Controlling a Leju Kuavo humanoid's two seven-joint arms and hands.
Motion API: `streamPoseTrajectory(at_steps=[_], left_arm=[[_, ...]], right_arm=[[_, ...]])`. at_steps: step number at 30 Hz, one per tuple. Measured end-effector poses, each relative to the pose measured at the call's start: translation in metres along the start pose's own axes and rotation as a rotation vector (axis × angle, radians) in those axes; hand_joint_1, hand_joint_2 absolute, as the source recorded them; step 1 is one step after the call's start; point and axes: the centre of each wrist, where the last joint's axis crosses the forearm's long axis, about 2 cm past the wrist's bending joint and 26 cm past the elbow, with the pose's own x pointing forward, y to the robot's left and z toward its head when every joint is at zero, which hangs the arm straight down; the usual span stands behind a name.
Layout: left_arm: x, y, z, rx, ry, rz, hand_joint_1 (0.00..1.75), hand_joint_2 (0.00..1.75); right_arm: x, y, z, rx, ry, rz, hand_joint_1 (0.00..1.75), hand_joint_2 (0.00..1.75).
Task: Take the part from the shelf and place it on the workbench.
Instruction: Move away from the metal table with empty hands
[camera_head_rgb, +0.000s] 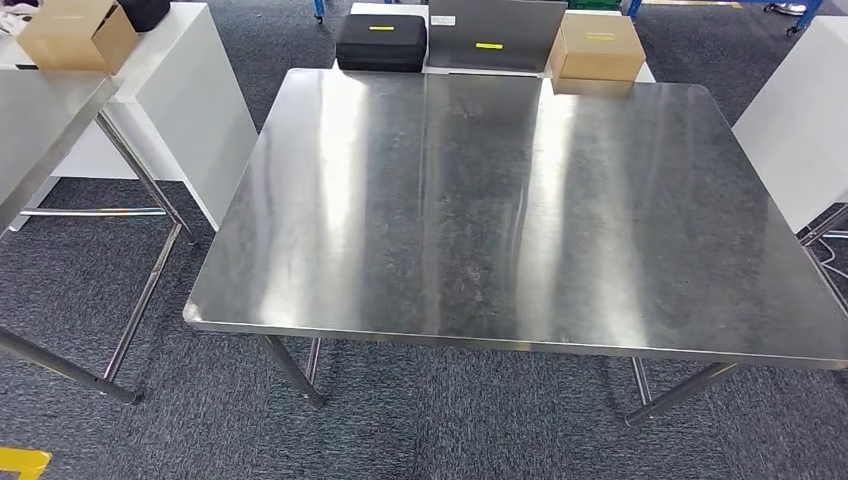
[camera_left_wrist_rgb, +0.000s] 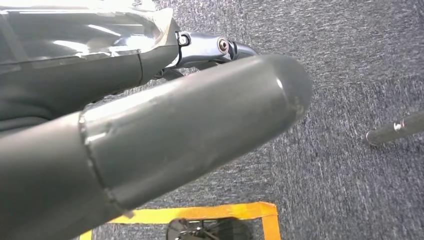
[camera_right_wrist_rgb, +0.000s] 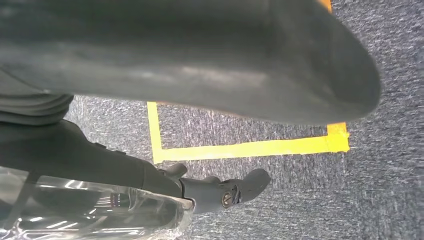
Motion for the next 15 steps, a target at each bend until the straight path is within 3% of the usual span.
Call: streamPoseTrajectory(at_steps=[15], left_arm=[[0.001,-0.0005,-0.0003,0.003,-0.001,0.005,0.0,0.0]], right_arm=[[0.0008,-0.0005,-0.0004,0.017,-0.008,0.024,0.0,0.0]])
